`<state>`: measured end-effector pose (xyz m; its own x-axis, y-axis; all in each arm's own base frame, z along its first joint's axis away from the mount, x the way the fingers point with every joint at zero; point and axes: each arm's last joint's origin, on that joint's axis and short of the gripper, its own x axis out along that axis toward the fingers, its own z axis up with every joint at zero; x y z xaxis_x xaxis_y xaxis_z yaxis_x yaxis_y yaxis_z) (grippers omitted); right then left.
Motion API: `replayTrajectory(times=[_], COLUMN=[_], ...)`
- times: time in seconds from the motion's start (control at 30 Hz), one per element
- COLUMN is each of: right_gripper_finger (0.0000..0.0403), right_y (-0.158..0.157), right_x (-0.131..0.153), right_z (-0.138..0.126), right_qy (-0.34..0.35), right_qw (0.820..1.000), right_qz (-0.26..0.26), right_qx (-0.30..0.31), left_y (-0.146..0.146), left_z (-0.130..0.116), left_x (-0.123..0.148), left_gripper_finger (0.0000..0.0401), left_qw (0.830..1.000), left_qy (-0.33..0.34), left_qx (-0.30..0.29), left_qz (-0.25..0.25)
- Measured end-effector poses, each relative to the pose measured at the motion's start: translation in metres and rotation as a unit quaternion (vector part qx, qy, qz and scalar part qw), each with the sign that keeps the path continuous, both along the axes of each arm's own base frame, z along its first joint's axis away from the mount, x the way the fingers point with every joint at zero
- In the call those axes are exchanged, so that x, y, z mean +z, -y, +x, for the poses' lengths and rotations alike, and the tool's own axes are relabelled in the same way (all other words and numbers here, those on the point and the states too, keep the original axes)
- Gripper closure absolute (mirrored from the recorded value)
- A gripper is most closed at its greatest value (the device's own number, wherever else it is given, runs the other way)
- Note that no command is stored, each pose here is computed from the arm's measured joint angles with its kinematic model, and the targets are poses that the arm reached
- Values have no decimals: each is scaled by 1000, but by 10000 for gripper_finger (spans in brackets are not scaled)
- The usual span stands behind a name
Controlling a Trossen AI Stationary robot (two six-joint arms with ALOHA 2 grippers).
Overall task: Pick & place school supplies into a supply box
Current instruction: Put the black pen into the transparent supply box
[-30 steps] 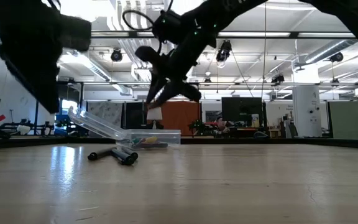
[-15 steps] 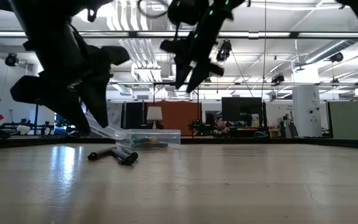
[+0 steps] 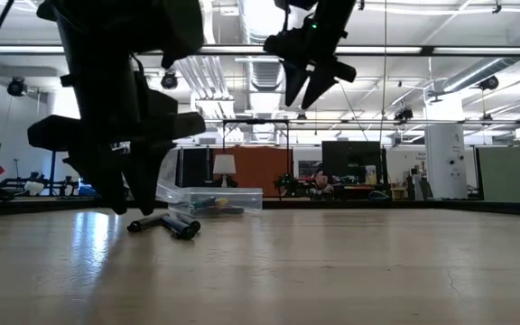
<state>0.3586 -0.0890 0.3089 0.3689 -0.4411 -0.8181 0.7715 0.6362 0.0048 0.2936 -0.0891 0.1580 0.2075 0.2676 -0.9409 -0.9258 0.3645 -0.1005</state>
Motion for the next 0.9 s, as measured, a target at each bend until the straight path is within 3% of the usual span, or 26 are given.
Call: replayTrajectory(times=[0.43,0.73,0.9], right_gripper_finger=[216,215,215], right_y=[-3,-3,-3], right_x=[-20,-24,-24], right_z=[-14,-14,-14], right_qy=[-38,-46,-46], right_qw=[999,999,999], right_qz=[5,6,7], right_qx=[-4,-3,-2], left_y=[4,1,-5], left_z=[10,2,0], left_x=[2,-16,-23], left_gripper_finger=[242,242,278], left_qw=[999,1000,999], left_qy=[44,16,-3], left_qx=[6,13,16], left_qz=[-22,-18,-27])
